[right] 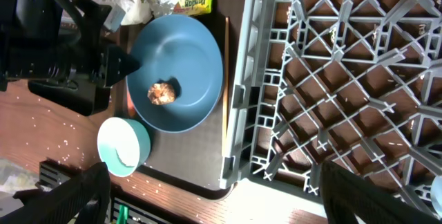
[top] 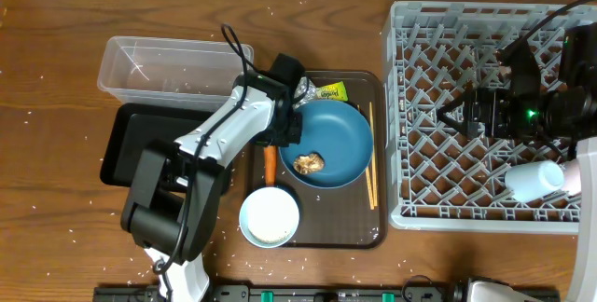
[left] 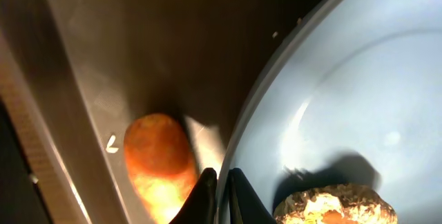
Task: Sort waste into correct bins and load items into the dishwasher rack
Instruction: 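Lift and tilt blue plate with left gripper toward the clear bin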
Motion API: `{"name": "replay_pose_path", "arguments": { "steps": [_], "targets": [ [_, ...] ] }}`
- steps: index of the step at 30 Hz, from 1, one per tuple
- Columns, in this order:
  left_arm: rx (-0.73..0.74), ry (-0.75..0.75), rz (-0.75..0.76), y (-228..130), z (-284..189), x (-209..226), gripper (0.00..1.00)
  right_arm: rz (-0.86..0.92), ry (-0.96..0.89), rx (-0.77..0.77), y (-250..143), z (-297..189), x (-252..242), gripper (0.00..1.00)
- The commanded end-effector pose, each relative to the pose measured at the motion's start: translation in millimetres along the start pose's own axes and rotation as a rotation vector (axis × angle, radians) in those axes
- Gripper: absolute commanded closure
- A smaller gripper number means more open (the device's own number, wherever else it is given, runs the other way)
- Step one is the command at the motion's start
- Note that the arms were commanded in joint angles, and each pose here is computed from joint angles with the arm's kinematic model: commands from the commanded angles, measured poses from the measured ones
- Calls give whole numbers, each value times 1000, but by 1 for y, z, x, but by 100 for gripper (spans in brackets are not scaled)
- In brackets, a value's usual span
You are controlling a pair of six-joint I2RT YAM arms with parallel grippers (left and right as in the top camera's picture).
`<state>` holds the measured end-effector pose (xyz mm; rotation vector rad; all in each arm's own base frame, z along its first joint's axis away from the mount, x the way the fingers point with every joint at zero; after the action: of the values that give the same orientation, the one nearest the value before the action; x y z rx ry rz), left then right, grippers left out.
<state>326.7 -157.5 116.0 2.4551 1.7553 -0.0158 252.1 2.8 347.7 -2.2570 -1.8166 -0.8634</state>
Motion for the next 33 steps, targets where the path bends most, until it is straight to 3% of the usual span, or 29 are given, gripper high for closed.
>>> {"name": "replay_pose_path", "arguments": {
  "steps": [1,10,20,28,33],
  "targets": [
    [39,13,5,-2,17,2,93,0,0,20,-1,4,0,13],
    [73,16,2,-6,19,2,94,6,-7,39,-4,4,-1,14],
    [-35,6,2,-8,-39,1,94,6,-7,38,-4,4,-1,14],
    [13,31,-13,-15,-34,7,94,7,-8,40,-5,4,-1,14],
    [-15,-38,-19,-10,-34,5,94,6,-41,34,-4,4,-3,14]
  ]
}}
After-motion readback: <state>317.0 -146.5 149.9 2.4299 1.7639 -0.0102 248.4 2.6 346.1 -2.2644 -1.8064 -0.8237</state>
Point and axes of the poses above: each gripper's point midway between its finger pads, its own z axis out along the fingers, its own x axis along the line the jaws close on, y = z × x, the point moved 9 cm from there along -z, back along the fingers, and after that the axes turned 13 degrees about z, right-handed, at the moved point
